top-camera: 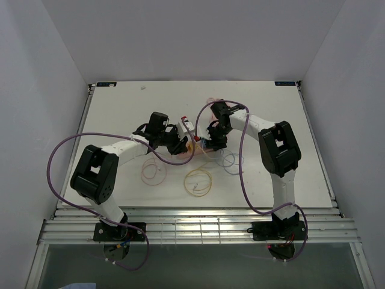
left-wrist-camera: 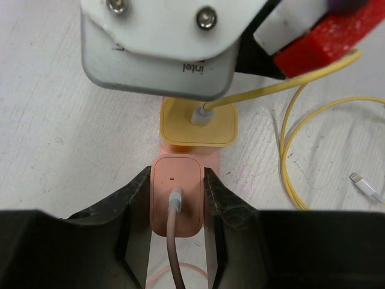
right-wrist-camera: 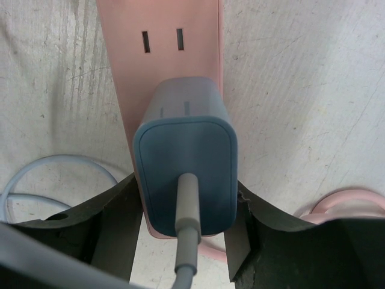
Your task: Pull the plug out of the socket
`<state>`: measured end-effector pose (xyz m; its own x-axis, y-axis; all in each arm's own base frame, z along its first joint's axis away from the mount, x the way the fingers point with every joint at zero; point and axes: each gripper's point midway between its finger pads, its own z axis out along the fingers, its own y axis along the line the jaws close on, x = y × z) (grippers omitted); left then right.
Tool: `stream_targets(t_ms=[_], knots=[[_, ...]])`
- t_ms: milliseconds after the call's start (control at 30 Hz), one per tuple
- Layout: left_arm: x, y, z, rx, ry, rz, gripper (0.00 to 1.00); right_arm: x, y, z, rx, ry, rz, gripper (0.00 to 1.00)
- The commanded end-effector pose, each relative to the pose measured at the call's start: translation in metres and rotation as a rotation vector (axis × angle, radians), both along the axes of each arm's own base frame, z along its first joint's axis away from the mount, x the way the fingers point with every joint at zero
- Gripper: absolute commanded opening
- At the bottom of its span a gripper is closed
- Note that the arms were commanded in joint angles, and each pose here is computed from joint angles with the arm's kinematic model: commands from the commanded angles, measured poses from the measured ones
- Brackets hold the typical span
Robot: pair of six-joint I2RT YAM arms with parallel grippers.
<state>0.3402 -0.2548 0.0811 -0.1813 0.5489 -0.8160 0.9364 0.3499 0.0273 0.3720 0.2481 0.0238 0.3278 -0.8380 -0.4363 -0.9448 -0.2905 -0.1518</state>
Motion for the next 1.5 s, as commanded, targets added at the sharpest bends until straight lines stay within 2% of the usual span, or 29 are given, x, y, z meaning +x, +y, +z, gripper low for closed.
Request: stream_targets(t_ms=[0,167,267,400,467,600,800,1067,1133,1200,1267,1400,1467], knots=[[-0.010,-0.015,0.045,-0.122,-0.055,-0.136,0.00,-0.022,-0.044,-0.037,-0.206,0.114,-0.079,0.08],[-0.009,-0.018,0.038,-0.113,-0.005,-0.149,0.00,-0.022,-0.043,-0.037,-0.201,0.123,-0.088,0.08],[-0.006,-0.020,0.044,-0.128,-0.019,-0.140,0.00,-0.022,-0.042,-0.038,-0.203,0.125,-0.085,0.08],[0.013,-0.014,0.052,-0.127,-0.056,-0.016,0.00,-0.022,-0.043,-0.039,-0.210,0.124,-0.090,0.08],[0.034,-0.002,0.049,-0.081,-0.053,0.142,0.00,-0.022,-0.044,-0.039,-0.214,0.124,-0.092,0.08],[0.049,0.016,0.030,0.031,-0.041,0.275,0.00,-0.022,-0.045,-0.038,-0.221,0.122,-0.093,0.08],[0.052,0.023,0.013,0.131,-0.054,0.307,0.00,-0.021,-0.046,-0.040,-0.231,0.125,-0.100,0.08],[0.053,0.034,0.005,0.181,-0.049,0.368,0.00,-0.021,-0.046,-0.042,-0.233,0.131,-0.107,0.08],[0.049,0.034,0.003,0.178,-0.041,0.359,0.00,-0.020,-0.046,-0.041,-0.232,0.129,-0.107,0.08],[0.038,0.022,0.004,0.135,-0.012,0.283,0.00,-0.020,-0.045,-0.040,-0.230,0.129,-0.107,0.08],[0.015,0.006,0.004,0.074,0.024,0.133,0.00,-0.021,-0.046,-0.041,-0.232,0.129,-0.105,0.08],[-0.011,-0.004,0.012,-0.001,0.014,-0.038,0.00,-0.021,-0.047,-0.040,-0.234,0.122,-0.102,0.08],[-0.014,-0.003,0.014,-0.005,0.004,-0.051,0.00,-0.021,-0.047,-0.039,-0.235,0.118,-0.101,0.08]])
